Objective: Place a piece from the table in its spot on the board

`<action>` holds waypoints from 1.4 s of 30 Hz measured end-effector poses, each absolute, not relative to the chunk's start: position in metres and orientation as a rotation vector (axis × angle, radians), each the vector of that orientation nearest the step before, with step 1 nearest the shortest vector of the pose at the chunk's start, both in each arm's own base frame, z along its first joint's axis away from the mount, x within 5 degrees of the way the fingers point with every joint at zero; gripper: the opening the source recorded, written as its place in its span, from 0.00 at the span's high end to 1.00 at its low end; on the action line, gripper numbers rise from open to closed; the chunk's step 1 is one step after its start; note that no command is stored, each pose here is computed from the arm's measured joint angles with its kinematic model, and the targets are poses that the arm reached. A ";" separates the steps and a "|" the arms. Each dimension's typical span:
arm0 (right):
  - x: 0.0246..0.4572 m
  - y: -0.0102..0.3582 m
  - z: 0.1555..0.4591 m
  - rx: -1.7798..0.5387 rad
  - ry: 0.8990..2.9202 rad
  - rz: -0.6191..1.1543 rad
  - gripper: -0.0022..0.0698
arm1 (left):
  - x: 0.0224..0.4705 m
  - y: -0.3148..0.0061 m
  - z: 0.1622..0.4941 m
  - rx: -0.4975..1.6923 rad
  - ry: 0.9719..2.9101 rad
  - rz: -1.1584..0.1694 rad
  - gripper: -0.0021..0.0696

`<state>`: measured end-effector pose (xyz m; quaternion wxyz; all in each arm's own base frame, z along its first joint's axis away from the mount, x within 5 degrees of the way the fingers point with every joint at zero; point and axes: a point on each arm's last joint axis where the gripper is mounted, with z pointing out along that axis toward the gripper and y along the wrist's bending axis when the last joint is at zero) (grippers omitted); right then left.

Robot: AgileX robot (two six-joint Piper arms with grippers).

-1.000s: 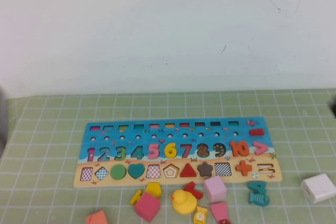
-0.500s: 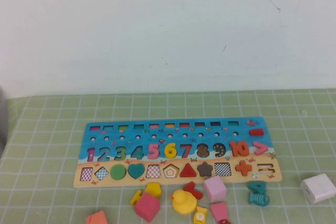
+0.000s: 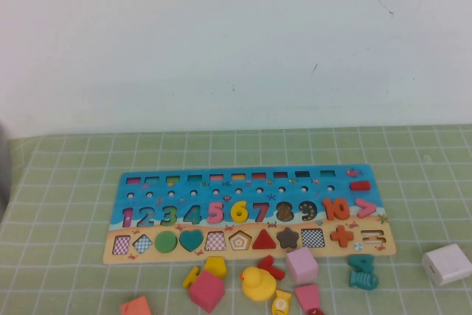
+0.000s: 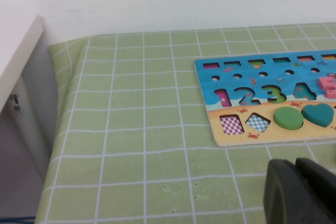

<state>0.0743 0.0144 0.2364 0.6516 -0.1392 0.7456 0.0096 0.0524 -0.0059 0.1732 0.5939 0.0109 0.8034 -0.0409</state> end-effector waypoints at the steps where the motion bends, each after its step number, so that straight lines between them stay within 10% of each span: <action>1: 0.074 0.011 0.233 -0.275 1.680 -0.014 0.97 | 0.052 -0.006 0.173 0.025 1.867 -0.095 0.97; 15: 0.073 -0.003 0.210 -0.085 1.509 -0.184 0.97 | 0.052 -0.006 0.173 0.025 1.867 -0.095 0.97; 42: 0.051 -0.007 0.169 0.035 1.905 -0.141 0.97 | 0.052 -0.006 0.173 0.025 1.868 -0.095 0.97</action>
